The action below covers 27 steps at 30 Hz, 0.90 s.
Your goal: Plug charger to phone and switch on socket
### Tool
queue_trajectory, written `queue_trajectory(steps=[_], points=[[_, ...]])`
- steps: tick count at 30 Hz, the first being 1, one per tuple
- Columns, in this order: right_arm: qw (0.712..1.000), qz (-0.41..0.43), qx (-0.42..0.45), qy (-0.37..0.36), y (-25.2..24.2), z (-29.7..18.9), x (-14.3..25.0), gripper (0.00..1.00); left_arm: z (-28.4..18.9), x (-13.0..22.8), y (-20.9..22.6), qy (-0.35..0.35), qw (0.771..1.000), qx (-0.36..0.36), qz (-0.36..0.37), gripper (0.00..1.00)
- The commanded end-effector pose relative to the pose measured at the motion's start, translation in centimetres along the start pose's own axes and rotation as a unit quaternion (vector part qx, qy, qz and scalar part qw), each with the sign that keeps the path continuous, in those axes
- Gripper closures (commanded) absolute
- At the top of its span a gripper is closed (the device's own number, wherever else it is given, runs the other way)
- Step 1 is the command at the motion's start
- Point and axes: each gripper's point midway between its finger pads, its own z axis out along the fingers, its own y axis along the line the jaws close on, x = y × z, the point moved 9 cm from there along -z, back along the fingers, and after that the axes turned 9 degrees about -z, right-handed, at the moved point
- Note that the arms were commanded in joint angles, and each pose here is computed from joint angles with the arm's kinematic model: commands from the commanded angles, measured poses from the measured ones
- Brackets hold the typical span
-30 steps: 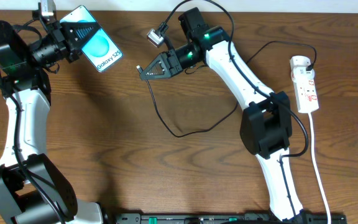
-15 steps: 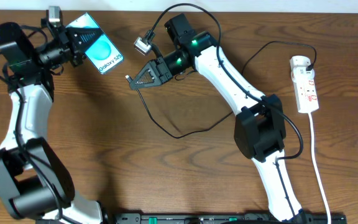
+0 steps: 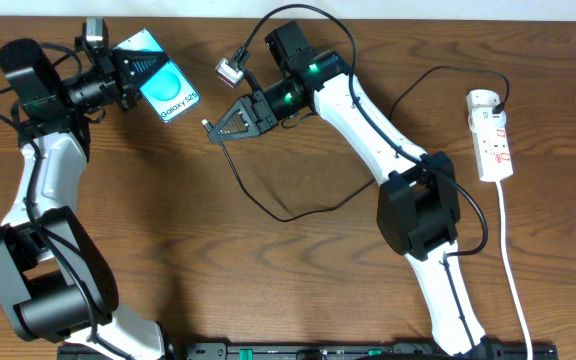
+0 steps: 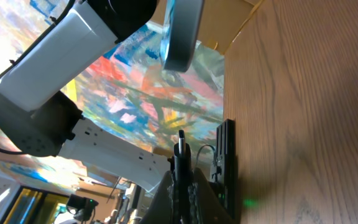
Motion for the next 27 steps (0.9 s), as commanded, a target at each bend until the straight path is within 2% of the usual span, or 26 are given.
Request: queue_trajectory(steps=[1, 27], points=[[1.0, -0.004, -0.016, -0.001, 0.7, 0.2, -0.2, 0.99, 0.3, 0.4, -0.5, 0.027, 0.999, 0.008, 0.024, 0.93], [1.0, -0.006, -0.016, -0.001, 0.7, 0.2, -0.3, 0.99, 1.7, 0.7, 0.5, 0.013, 1.0, -0.003, 0.028, 0.92]])
